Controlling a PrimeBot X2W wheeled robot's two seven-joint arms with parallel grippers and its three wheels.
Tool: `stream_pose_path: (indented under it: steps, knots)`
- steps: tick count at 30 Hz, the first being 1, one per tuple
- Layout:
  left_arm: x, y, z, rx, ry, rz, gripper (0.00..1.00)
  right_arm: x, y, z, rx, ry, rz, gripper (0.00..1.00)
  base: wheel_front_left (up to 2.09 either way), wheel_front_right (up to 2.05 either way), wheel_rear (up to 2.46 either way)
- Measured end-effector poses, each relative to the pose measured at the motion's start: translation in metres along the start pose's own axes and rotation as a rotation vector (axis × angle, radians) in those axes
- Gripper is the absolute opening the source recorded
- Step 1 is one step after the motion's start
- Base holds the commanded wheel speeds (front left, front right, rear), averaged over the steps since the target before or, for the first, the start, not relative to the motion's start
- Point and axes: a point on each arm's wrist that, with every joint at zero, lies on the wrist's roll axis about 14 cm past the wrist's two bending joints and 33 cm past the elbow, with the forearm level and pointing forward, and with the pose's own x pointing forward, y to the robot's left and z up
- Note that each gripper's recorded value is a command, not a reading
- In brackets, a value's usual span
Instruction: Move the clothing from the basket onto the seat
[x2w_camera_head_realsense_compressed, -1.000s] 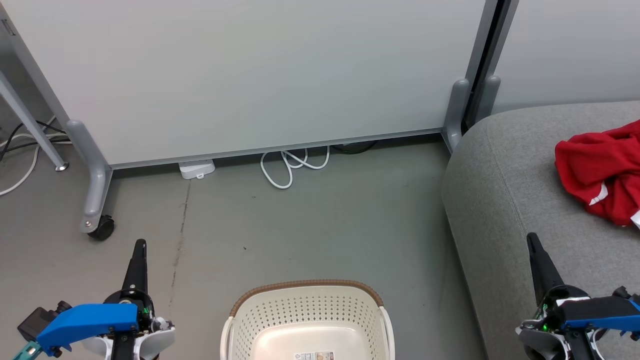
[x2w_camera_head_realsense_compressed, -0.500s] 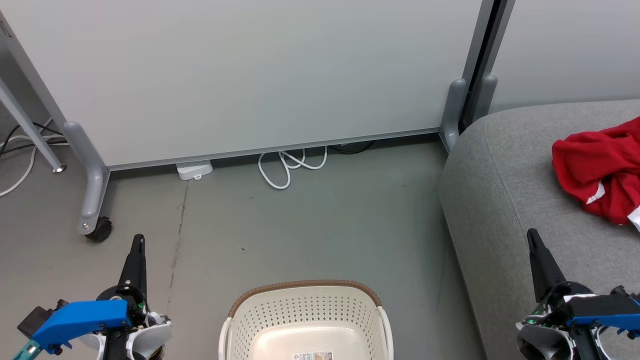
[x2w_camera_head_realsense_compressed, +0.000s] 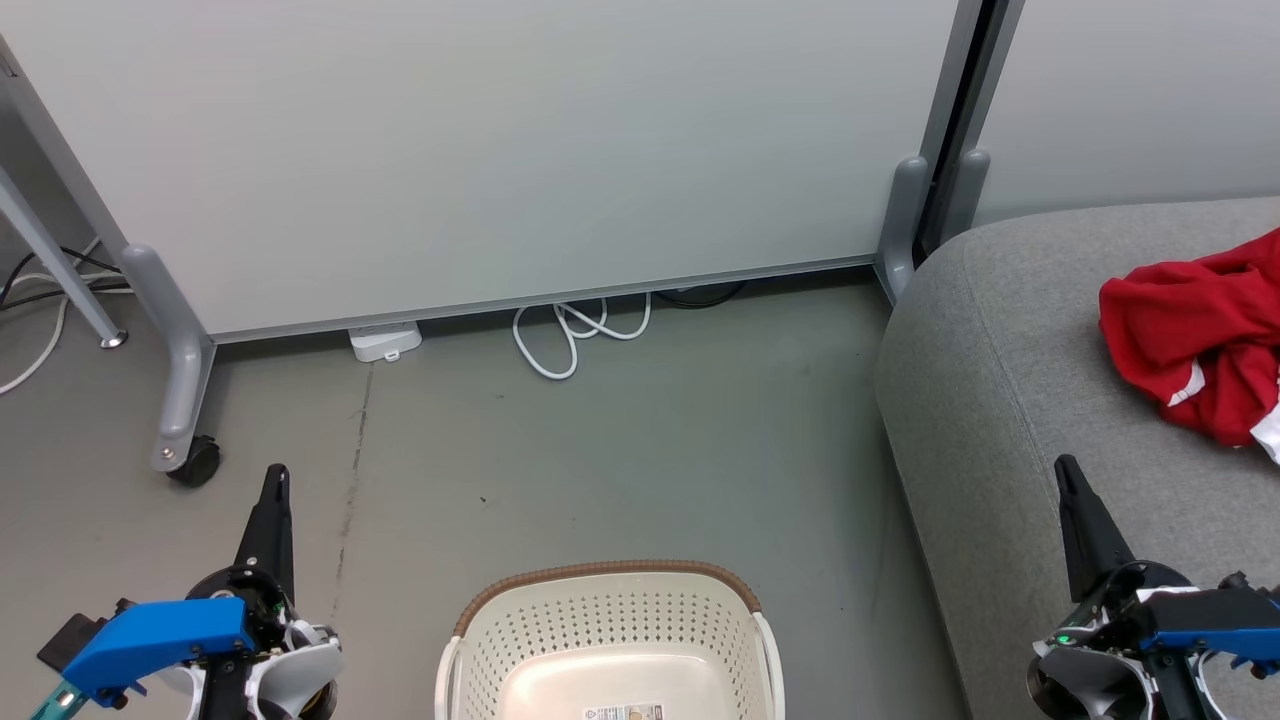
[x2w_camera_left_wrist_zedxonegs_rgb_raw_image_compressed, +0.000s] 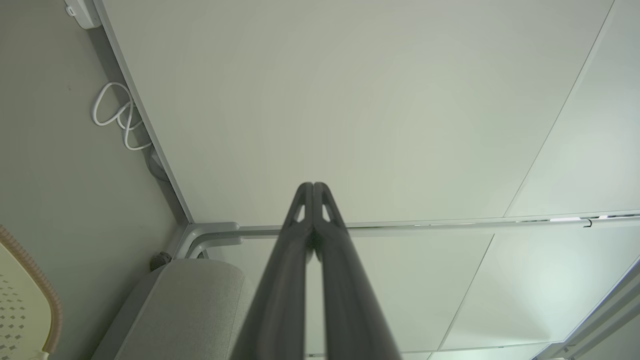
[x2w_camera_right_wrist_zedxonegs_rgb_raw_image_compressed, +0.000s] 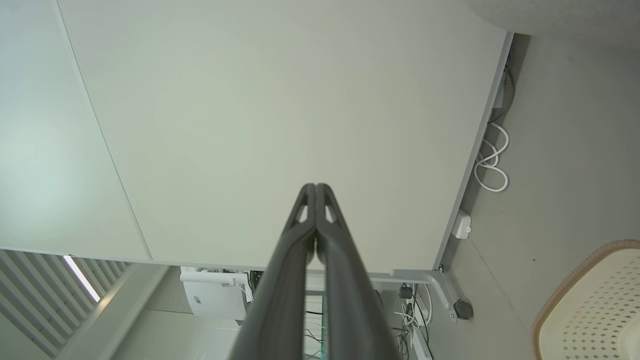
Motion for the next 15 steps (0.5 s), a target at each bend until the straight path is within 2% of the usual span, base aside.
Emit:
stream_pose_path:
  steps: [15]
  knots:
    - [0.0, 0.0, 0.0001, 0.0, 0.0, 0.0, 0.0, 0.0, 0.0, 0.0, 0.0, 0.0, 0.0, 0.0, 0.0, 0.0, 0.0]
